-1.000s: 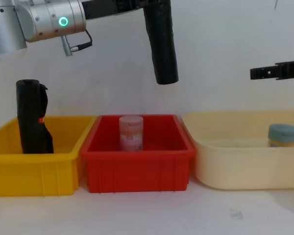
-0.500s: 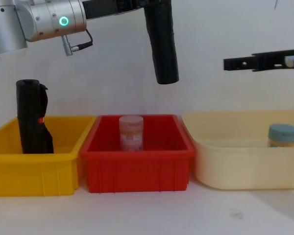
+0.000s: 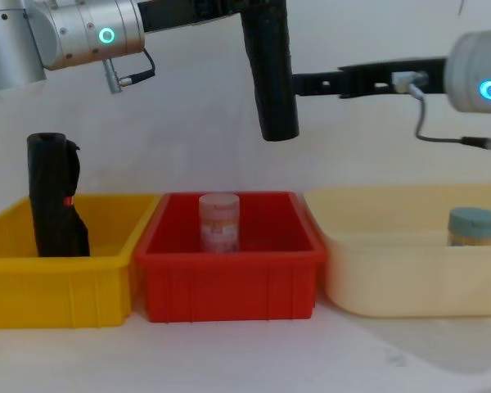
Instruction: Pick up the garbage bag with the one hand and transfer it to the other hand.
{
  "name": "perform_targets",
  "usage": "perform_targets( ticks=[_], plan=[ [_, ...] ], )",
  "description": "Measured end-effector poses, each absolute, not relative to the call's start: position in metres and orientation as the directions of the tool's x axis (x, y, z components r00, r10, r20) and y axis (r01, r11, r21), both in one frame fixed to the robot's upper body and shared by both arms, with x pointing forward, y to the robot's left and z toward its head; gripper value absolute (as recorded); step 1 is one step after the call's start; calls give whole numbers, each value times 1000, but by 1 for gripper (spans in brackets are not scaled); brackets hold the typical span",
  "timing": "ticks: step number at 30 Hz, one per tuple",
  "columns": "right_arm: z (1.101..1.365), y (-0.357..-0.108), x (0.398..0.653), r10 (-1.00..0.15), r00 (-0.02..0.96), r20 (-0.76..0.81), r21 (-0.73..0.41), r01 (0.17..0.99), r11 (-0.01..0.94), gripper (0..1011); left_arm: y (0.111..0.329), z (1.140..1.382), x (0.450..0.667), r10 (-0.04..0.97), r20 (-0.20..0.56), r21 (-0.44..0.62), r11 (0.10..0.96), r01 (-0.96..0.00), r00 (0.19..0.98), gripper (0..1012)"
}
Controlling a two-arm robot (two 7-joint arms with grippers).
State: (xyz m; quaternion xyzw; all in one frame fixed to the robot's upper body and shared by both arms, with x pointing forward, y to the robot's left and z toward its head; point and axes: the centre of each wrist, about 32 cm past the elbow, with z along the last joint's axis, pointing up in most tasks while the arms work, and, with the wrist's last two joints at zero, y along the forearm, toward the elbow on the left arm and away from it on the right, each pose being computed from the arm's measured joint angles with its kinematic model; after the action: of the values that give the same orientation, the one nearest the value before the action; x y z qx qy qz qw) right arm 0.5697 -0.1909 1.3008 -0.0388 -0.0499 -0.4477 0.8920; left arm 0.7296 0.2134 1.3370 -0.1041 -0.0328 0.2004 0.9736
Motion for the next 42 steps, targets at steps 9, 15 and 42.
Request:
perform_targets(
  ticks=[9, 15, 42],
  plan=[
    [1304, -159, 580, -800, 579, 157, -6, 811, 585, 1001, 213, 1337, 730, 396, 23, -216, 898, -382, 918, 553],
    [1306, -142, 588, -823, 543, 169, -3, 835, 550, 1001, 213, 1337, 730, 396, 23, -216, 898, -382, 918, 553],
    [1307, -89, 632, -884, 437, 165, -43, 899, 437, 929, 213, 1337, 730, 396, 22, -216, 898, -383, 918, 553]
  ],
)
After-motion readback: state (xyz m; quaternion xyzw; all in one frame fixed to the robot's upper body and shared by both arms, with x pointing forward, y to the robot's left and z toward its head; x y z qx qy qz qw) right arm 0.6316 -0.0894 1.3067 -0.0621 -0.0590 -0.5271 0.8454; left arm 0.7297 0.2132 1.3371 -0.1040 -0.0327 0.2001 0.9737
